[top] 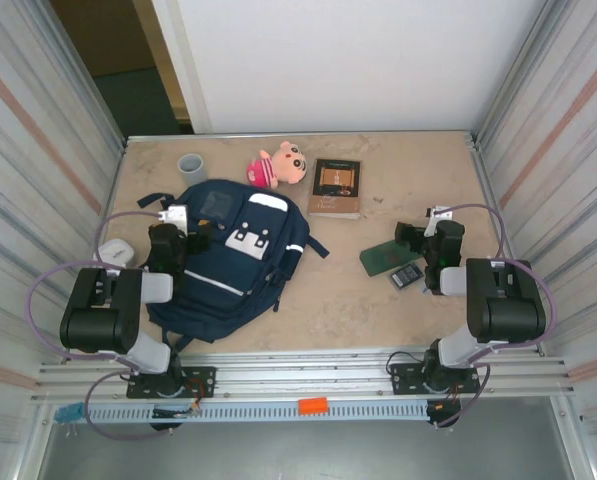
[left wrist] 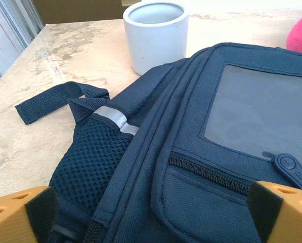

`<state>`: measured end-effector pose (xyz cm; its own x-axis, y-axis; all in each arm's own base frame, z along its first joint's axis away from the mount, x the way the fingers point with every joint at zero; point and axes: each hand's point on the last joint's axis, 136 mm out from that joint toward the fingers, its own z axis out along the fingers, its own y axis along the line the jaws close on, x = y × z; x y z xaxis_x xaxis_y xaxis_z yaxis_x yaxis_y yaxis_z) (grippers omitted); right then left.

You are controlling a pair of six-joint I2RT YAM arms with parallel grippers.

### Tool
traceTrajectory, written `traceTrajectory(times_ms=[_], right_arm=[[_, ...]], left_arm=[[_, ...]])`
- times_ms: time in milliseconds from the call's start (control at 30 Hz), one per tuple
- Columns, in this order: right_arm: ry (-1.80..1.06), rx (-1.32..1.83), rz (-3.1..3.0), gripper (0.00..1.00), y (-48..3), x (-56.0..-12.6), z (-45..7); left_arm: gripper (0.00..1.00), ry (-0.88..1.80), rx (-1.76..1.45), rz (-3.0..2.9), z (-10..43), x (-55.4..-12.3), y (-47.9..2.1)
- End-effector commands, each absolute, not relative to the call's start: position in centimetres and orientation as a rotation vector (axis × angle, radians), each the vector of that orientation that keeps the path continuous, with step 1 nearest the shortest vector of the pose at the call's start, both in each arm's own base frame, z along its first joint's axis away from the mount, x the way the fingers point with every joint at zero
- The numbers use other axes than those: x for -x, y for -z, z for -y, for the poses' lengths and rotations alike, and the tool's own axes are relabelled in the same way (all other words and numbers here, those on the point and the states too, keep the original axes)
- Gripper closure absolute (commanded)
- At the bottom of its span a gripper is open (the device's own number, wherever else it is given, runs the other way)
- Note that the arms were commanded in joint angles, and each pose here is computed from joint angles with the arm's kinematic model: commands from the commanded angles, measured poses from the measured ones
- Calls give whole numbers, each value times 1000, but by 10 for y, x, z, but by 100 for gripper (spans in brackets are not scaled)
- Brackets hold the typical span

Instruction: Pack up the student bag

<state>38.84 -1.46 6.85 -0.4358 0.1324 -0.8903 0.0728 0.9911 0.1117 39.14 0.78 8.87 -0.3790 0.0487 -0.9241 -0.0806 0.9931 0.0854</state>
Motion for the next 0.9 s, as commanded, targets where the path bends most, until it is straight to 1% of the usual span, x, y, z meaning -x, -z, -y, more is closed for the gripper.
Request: traceTrajectory(times_ms=[0,867], right_arm=[[-41,-122,-1982,1,-81,-395,16],[-46,-122,-1984,1,-81,-395,16]], left_arm=[[1,-131,28,-1945,-8,-393,-93],[1,-125,25,-1943,-8,-392,-93]])
